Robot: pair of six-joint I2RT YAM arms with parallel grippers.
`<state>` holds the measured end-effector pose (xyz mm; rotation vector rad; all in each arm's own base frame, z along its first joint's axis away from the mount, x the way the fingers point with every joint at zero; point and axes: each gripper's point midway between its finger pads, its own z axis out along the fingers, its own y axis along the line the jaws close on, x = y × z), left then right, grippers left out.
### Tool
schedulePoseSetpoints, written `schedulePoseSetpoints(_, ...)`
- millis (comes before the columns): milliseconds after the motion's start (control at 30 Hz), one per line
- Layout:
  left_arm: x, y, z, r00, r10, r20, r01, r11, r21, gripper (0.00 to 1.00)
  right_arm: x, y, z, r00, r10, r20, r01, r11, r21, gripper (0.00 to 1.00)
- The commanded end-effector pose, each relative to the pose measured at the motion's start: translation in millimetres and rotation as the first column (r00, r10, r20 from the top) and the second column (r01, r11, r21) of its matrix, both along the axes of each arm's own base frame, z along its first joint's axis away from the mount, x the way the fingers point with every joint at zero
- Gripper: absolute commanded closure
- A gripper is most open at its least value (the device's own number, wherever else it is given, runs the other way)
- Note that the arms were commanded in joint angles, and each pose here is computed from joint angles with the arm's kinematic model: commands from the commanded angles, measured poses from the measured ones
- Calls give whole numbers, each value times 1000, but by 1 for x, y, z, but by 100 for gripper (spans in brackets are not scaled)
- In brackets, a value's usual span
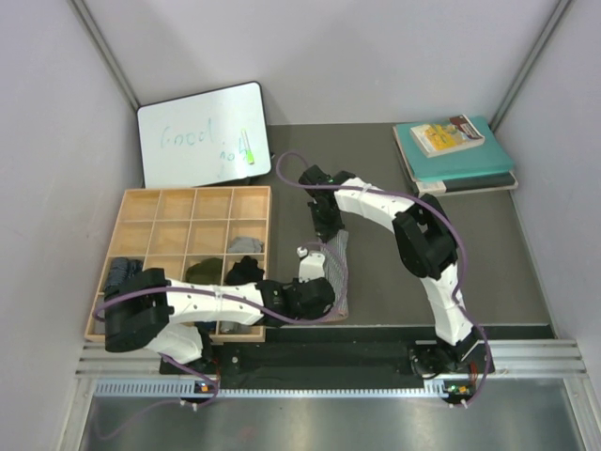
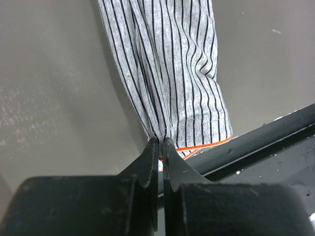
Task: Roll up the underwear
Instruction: Fold the underwear at the center of the board.
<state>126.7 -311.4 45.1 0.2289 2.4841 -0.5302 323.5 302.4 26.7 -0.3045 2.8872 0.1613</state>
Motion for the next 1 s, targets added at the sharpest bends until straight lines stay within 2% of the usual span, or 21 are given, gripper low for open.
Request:
schedulePoseSetpoints(0, -5, 4, 11, 999, 29, 15, -29, 1000, -7, 100, 14, 8, 9, 998, -4, 57, 4, 1000, 3, 100)
schedulePoseSetpoints(300, -5, 6, 13, 999, 44, 24, -44, 999, -11, 84, 12, 9, 7, 999, 0, 49, 0, 1000, 7, 100)
schedulePoseSetpoints(333, -5, 6, 12, 999, 44, 26, -44, 999, -9, 85, 12, 8, 6, 999, 0, 49, 0, 1000, 5, 100)
schedulePoseSetpoints(433, -6, 4, 13, 999, 39, 28, -38, 999, -14, 100, 12, 8, 5, 999, 1, 48, -1, 1000, 3, 100)
schedulePoseSetpoints(967, -28, 26, -8, 994, 92, -61, -91, 995, 28, 100, 13, 9, 2, 999, 1, 44, -1, 1000, -2, 100)
